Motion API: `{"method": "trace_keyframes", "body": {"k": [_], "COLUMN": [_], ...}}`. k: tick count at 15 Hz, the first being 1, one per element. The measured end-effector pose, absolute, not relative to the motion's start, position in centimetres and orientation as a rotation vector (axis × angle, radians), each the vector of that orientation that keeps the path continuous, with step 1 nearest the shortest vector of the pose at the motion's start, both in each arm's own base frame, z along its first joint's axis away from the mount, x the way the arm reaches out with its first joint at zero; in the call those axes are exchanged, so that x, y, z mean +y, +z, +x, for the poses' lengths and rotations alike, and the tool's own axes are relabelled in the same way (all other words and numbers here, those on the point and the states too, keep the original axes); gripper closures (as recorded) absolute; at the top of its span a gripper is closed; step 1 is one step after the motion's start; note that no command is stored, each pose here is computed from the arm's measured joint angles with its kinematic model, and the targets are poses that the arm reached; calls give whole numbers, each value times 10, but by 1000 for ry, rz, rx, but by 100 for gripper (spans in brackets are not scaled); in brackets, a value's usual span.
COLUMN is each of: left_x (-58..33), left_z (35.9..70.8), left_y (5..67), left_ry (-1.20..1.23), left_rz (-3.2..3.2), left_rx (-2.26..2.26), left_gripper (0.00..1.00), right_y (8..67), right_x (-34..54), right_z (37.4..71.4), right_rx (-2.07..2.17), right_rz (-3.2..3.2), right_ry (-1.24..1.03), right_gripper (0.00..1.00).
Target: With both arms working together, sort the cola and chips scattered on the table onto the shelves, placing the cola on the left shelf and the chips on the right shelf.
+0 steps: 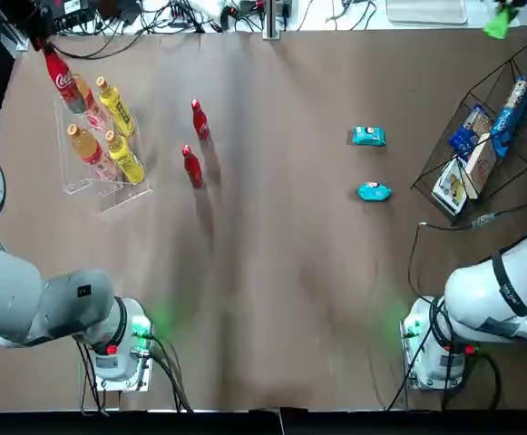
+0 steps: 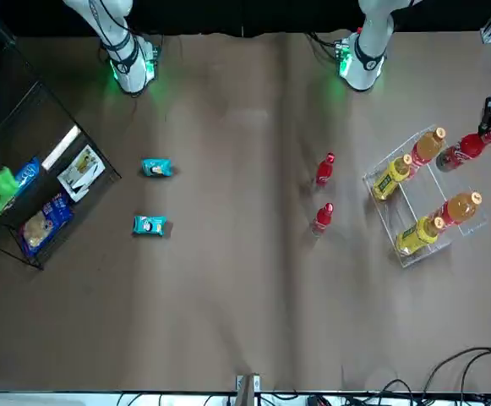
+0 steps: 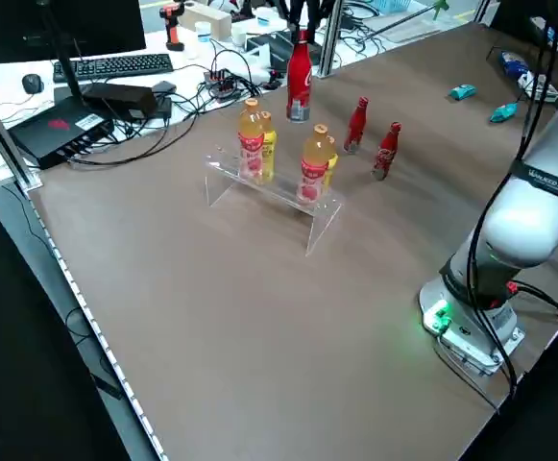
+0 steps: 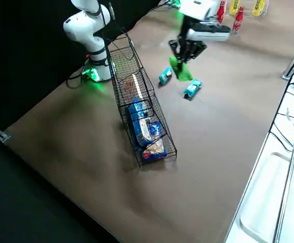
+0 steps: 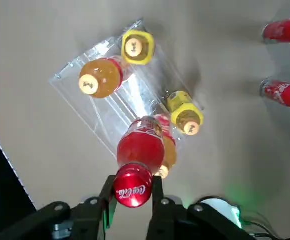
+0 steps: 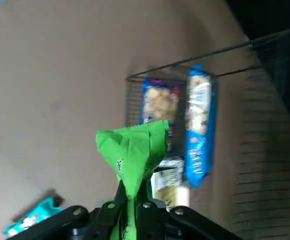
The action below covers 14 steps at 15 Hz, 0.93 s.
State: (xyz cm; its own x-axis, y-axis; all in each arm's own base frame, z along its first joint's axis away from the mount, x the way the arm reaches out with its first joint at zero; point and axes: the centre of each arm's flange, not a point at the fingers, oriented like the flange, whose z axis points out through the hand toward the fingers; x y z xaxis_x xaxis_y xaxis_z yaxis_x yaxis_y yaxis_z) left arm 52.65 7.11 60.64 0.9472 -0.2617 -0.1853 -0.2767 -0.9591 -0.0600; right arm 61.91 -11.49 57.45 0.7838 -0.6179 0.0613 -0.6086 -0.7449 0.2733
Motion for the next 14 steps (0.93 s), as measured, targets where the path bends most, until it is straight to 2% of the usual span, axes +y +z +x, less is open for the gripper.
{"method": "trace_keyframes", "body": {"k": [4,8,14], "left_x": [98,112,129], "left_z": [509,490,479], "left_y": [579,559,525], "left_ry": [235,269,289], "left_rz": [-3006,-3010,-3020], "left_rx": [443,442,410], "left_gripper": [68,68,68], "right_y": [592,599,594], "right_x": [-173,-205,-233], "right_z": [600,588,577], "right_rx": [-895,-953,-973], "right_rz": [2596,2548,2490], "right_ry": [-33,-29,-59], "right_gripper": [90,90,90]}}
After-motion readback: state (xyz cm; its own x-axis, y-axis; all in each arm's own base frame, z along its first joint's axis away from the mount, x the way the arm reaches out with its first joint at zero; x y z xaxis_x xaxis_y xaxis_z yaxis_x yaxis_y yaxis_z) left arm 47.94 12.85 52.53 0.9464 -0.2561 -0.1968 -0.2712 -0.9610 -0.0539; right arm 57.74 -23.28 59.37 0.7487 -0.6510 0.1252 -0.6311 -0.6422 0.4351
